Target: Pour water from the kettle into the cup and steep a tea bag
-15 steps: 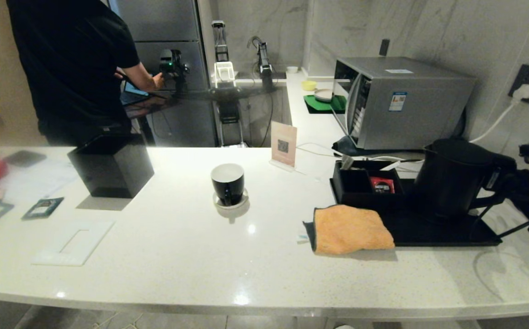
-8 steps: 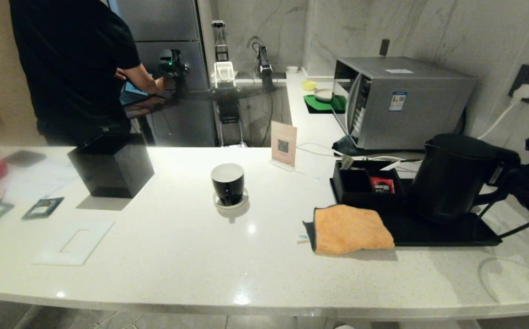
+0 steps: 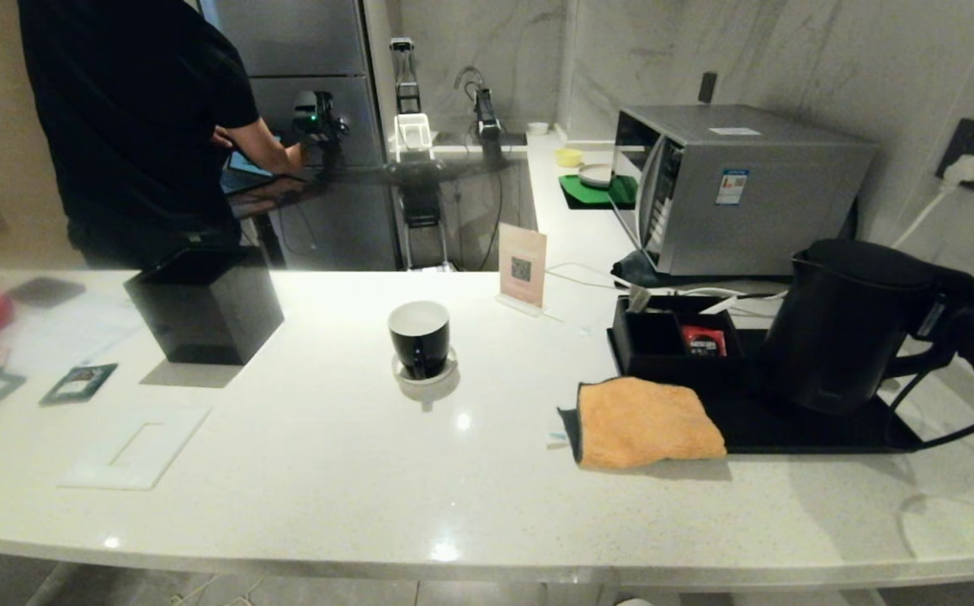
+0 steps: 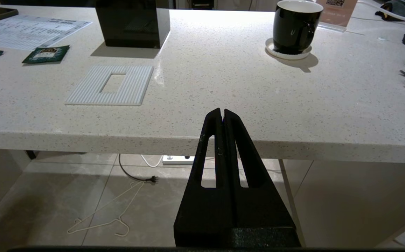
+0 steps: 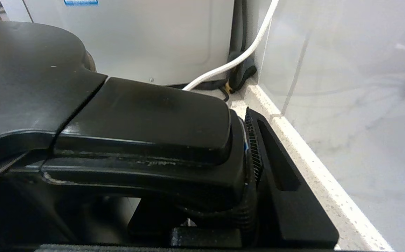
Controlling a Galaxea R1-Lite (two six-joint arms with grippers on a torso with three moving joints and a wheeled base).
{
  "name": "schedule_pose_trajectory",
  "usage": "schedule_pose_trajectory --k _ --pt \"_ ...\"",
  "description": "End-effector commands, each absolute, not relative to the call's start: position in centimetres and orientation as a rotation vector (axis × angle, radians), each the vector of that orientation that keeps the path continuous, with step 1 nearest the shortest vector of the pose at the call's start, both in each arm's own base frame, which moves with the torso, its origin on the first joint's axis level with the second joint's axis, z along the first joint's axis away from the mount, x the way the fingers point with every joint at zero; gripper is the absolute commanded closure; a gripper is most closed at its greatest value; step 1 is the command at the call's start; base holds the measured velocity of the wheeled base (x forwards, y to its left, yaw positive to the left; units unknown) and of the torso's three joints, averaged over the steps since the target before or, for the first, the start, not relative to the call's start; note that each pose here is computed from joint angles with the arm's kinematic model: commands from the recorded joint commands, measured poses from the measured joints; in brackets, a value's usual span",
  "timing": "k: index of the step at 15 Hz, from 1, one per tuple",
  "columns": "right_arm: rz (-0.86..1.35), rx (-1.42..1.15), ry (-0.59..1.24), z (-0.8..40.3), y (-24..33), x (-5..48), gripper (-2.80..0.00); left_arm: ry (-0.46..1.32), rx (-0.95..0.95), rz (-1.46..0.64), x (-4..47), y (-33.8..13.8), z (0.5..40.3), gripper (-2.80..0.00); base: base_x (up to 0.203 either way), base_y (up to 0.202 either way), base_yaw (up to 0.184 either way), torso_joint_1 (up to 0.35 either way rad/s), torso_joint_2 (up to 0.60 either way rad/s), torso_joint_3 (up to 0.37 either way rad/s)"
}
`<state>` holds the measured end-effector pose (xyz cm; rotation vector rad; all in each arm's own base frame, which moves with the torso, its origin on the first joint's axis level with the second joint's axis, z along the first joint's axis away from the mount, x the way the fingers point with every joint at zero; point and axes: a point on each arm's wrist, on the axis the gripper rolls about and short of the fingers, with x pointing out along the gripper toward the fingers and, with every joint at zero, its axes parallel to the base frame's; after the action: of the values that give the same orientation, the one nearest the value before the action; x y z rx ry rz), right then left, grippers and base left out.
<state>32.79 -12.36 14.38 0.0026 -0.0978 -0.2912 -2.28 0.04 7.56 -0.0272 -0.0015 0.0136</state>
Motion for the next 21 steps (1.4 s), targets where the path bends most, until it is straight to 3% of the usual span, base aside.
schedule_pose_trajectory --k 1,13,21 --pt "-0.292 0.014 -0.131 15.7 -12.1 31.8 0.00 -0.001 -0.029 0.014 -2.3 0.0 7.6 0.00 0.000 0.000 0.000 0.000 0.00 0.000" --pt "-0.307 0.021 -0.127 18.9 -11.2 27.3 0.00 -0.001 -0.028 0.014 -2.3 0.0 7.6 0.00 0.000 0.000 0.000 0.000 0.00 0.000" --pt "-0.192 0.022 -0.108 19.6 -9.3 26.4 0.00 0.000 -0.028 0.014 -2.3 0.0 7.6 0.00 0.000 0.000 0.000 0.000 0.00 0.000"
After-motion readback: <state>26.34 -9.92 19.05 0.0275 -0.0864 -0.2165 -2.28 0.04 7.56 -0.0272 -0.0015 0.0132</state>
